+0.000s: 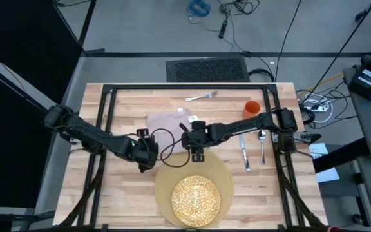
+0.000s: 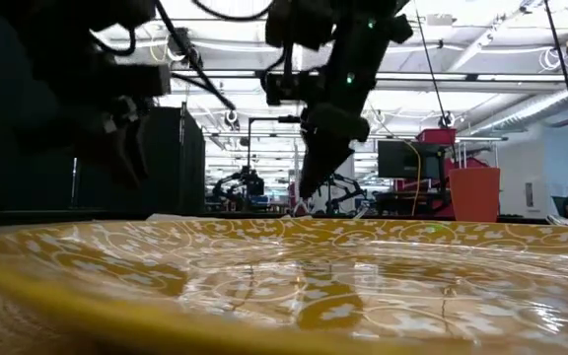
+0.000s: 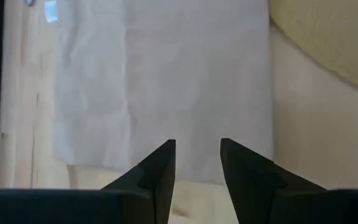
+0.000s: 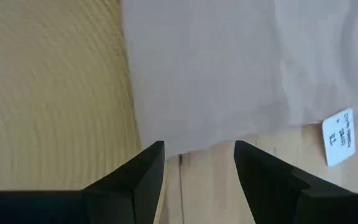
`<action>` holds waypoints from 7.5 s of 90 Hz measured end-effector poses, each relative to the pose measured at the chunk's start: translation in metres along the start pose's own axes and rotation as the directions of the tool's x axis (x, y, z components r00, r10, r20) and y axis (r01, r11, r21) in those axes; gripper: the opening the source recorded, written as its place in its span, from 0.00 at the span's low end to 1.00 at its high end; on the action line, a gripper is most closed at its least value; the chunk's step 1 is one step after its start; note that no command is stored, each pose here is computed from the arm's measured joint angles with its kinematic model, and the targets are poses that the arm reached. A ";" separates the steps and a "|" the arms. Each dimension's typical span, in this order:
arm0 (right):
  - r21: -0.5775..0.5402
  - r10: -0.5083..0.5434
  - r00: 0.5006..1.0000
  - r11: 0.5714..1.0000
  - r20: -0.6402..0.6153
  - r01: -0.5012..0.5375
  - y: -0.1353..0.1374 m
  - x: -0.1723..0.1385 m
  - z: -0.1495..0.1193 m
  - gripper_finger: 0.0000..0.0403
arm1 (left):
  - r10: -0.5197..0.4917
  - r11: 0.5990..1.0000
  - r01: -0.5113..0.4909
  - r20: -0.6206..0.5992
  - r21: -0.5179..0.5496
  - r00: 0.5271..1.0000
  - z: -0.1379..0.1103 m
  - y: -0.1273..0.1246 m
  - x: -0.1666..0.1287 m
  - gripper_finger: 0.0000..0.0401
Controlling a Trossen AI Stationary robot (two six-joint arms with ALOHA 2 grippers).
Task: Set table place
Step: Fold the brown table napkin
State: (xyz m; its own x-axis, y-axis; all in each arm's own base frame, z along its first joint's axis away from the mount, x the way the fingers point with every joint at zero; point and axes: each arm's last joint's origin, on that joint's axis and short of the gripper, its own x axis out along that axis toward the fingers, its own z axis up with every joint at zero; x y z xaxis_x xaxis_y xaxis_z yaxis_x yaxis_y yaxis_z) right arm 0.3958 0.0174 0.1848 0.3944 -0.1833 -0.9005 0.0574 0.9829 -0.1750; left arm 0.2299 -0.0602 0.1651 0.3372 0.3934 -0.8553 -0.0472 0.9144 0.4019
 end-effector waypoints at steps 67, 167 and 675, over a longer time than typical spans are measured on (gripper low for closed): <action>0.026 0.112 0.993 0.993 -0.044 -0.111 0.021 0.032 -0.004 0.45 | -0.172 0.984 0.170 -0.037 -0.052 0.984 0.002 -0.019 0.010 0.29; -0.030 0.024 0.999 0.999 -0.035 -0.025 0.018 0.037 0.000 0.38 | -0.144 0.988 0.141 -0.052 -0.061 0.988 -0.005 -0.016 0.016 0.29; -0.074 -0.148 0.987 0.987 -0.061 0.144 0.014 -0.180 0.065 0.00 | 0.079 0.975 -0.050 0.129 -0.216 0.988 0.086 0.032 -0.157 0.00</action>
State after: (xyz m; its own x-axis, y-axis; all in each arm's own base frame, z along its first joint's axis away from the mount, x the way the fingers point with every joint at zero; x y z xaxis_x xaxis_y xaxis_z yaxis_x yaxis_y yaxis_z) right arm 0.3850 0.0657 0.3703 0.3247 -0.3279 -0.8871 0.0453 0.9423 -0.3317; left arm 0.2567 -0.1007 0.3406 0.4510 0.4488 -0.7715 -0.2659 0.8927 0.3639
